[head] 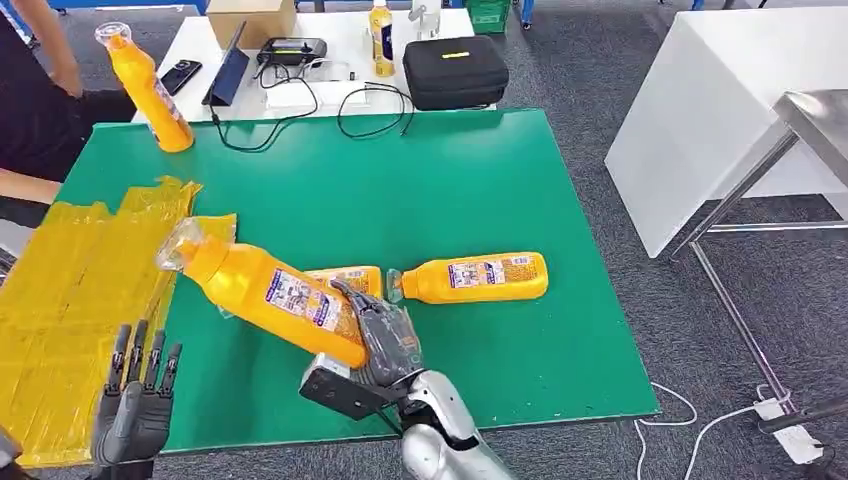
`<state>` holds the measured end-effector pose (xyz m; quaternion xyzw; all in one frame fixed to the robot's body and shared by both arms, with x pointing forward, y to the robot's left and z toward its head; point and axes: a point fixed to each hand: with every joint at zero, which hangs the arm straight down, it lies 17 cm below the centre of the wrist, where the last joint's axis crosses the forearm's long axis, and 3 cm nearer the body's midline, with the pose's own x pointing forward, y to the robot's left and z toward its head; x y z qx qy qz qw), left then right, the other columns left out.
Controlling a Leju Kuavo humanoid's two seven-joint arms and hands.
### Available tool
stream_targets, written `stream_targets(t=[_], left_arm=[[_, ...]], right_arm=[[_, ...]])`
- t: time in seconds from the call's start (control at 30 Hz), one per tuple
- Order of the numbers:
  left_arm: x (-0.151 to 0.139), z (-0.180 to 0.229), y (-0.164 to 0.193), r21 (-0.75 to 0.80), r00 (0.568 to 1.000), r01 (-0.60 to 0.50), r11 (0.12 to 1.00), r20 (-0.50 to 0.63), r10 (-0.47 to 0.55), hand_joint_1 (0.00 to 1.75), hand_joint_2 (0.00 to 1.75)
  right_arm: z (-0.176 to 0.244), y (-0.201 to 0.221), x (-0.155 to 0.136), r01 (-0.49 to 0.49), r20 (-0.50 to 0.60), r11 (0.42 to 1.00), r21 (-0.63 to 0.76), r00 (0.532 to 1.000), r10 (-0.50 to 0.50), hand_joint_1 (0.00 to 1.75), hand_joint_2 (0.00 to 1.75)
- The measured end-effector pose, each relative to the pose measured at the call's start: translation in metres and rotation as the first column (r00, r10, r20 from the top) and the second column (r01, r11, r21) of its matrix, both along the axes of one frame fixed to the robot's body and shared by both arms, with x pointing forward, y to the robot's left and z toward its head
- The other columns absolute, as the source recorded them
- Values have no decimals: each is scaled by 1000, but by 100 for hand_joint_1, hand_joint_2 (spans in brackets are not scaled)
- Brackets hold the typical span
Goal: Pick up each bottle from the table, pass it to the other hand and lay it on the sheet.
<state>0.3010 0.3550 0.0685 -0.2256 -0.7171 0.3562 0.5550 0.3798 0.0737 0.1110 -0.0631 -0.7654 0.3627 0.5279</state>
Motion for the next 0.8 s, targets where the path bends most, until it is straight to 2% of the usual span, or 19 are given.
stream_targets(t=[0.27, 0.63, 0.8], left_arm=[[5, 1, -8, -16, 1000, 16, 1000, 5, -16, 0, 175], [6, 0, -11, -18, 1000, 24, 1000, 6, -23, 0, 175], [6, 5, -8, -36, 999, 13, 999, 29, -12, 0, 175]], right_arm=[[-10, 35, -21, -96, -9, 993, -63, 995, 96, 175, 175], [-17, 44, -28, -132, -10, 986, -99, 991, 131, 175, 175], [-28, 57, -38, -174, -86, 979, -103, 982, 165, 175, 175]])
